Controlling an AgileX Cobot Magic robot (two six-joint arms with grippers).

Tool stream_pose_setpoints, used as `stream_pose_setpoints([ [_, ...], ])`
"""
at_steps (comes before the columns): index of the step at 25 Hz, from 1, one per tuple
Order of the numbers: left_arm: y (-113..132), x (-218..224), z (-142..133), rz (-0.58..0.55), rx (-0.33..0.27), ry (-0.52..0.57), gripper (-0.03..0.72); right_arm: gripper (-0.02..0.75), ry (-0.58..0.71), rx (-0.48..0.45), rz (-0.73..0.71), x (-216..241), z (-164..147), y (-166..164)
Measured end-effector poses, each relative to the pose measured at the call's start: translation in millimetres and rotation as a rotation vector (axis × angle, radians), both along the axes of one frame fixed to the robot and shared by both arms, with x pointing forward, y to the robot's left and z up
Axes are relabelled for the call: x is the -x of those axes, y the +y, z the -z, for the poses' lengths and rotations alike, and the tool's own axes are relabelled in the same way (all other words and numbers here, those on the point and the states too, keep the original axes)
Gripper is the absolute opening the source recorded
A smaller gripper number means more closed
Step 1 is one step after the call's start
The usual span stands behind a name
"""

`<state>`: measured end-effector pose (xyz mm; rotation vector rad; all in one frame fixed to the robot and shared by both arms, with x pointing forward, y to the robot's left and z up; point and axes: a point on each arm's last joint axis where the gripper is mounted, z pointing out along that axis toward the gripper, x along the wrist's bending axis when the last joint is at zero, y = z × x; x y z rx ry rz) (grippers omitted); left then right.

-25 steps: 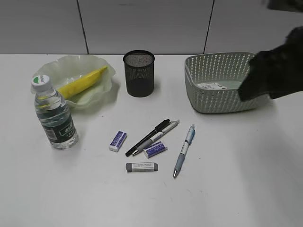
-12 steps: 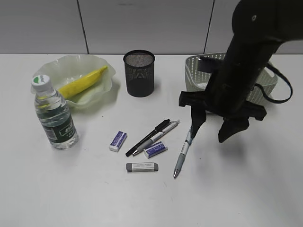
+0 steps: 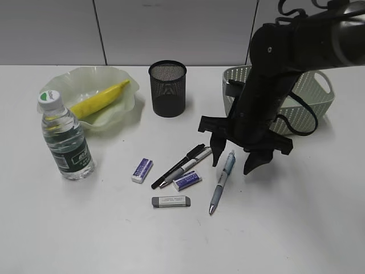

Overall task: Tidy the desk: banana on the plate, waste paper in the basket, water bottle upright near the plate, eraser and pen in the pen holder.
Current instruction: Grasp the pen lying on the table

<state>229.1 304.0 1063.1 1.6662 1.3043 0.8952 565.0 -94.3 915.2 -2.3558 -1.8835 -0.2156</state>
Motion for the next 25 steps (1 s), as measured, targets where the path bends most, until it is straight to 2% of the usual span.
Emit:
stream_pose_setpoints([
  [6,-0.2,0.0,0.0,0.001,0.002,0.0,0.457,0.491,0.022,0.018,0.035,-14.2,18.1,7.9],
  [12,0.1,0.0,0.0,-0.001,-0.001,0.0,0.456,0.47,0.078,0.088,0.048,-16.6,35.9,5.9],
  [22,-0.2,0.0,0.0,0.001,0.002,0.0,0.454,0.274,0.095,0.087,0.068,-18.1,41.2,7.7],
  [25,0.3,-0.1,0.0,-0.003,-0.004,-0.001,0.454,0.242,0.109,0.064,0.087,-18.2,41.9,10.4],
])
